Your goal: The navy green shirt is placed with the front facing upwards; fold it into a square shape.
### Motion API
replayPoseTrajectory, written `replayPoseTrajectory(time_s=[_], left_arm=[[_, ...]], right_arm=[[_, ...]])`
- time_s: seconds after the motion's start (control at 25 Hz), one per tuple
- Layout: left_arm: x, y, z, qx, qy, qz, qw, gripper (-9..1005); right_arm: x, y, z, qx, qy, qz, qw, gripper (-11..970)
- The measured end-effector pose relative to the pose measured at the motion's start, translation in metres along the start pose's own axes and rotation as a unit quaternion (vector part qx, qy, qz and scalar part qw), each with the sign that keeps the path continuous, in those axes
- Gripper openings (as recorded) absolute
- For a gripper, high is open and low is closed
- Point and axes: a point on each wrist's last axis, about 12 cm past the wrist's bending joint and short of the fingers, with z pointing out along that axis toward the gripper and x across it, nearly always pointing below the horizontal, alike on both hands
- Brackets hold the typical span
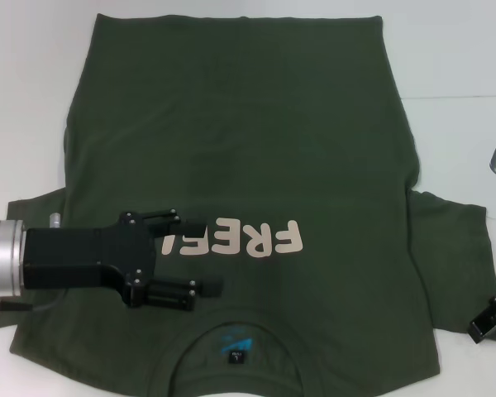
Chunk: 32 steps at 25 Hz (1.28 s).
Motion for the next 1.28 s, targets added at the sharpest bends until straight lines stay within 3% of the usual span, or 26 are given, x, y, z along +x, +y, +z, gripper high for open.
replayPoseTrajectory(time_s=[1.28], left_arm=[[0.000, 0.000, 0.000, 0.000, 0.000, 0.000, 1.000, 935]], right_arm=[[-0.008, 0.011, 0.007, 0.000, -0.002, -0.015, 1.000, 699]])
